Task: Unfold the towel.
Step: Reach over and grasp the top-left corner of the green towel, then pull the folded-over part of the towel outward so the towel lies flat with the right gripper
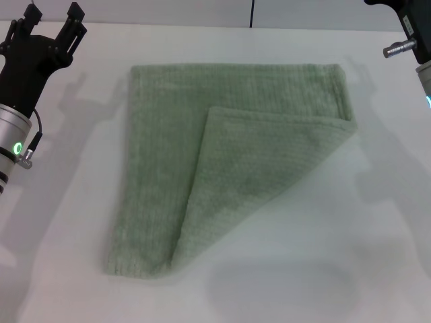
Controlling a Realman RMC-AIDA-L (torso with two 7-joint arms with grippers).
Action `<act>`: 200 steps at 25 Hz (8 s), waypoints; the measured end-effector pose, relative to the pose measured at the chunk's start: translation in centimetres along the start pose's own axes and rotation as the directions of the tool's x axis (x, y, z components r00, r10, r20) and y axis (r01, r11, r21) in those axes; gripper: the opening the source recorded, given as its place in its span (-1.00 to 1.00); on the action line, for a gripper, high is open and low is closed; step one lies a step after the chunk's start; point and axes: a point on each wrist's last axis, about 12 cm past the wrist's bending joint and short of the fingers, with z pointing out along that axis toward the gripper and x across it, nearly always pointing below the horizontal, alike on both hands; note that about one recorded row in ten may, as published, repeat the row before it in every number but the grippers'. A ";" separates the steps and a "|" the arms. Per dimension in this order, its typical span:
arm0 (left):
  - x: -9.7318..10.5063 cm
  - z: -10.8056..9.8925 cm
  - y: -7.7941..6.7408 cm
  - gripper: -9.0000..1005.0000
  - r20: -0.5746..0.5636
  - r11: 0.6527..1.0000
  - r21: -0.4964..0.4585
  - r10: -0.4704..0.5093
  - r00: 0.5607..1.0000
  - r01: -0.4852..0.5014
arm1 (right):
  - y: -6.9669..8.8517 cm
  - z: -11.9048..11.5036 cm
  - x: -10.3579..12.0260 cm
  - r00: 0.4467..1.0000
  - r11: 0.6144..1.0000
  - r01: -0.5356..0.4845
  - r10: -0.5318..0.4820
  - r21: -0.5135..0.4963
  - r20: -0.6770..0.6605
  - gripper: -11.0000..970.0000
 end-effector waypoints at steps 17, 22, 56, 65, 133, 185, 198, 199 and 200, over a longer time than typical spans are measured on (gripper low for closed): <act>0.1 0.5 -0.4 0.50 -0.008 1.000 0.021 0.014 1.000 -0.014 | 0.1 0.4 0.1 1.000 1.000 0.000 0.000 -0.010 -0.001 0.69; 0.1 0.5 -0.4 0.47 -0.009 1.000 0.022 0.015 1.000 -0.015 | 0.2 0.6 0.1 1.000 1.000 -0.002 0.002 -0.013 0.003 0.69; 3.8 7.1 -4.0 -0.99 -0.446 0.997 0.066 0.053 0.893 -0.027 | 1.1 0.4 0.1 1.000 0.999 -0.011 0.011 -0.048 0.001 0.68; 4.4 8.7 -4.0 -0.99 -0.572 0.996 0.014 0.077 0.816 -0.085 | 1.5 0.5 0.1 1.000 0.998 -0.013 0.012 -0.065 -0.005 0.68; 5.0 9.1 -4.0 -0.98 -0.654 0.989 0.023 0.127 0.746 -0.148 | 5.2 10.6 0.0 0.473 0.880 -0.393 -0.055 -0.267 -0.879 0.68; 4.9 9.4 -4.4 -0.99 -0.646 0.990 0.028 0.124 0.753 -0.139 | 7.2 12.3 3.6 0.409 0.748 -0.485 -0.264 -0.453 -0.873 0.68; 5.1 9.1 -4.5 -0.98 -0.651 0.990 0.024 0.119 0.750 -0.136 | 7.6 11.9 4.1 0.397 0.750 -0.477 -0.281 -0.458 -0.874 0.68; 5.1 9.1 -4.5 -0.98 -0.651 0.990 0.025 0.119 0.750 -0.136 | 7.6 11.8 4.1 0.396 0.750 -0.477 -0.281 -0.458 -0.874 0.68; 5.1 9.1 -4.5 -0.98 -0.651 0.990 0.025 0.119 0.750 -0.136 | 7.6 11.8 4.1 0.396 0.750 -0.478 -0.282 -0.458 -0.874 0.68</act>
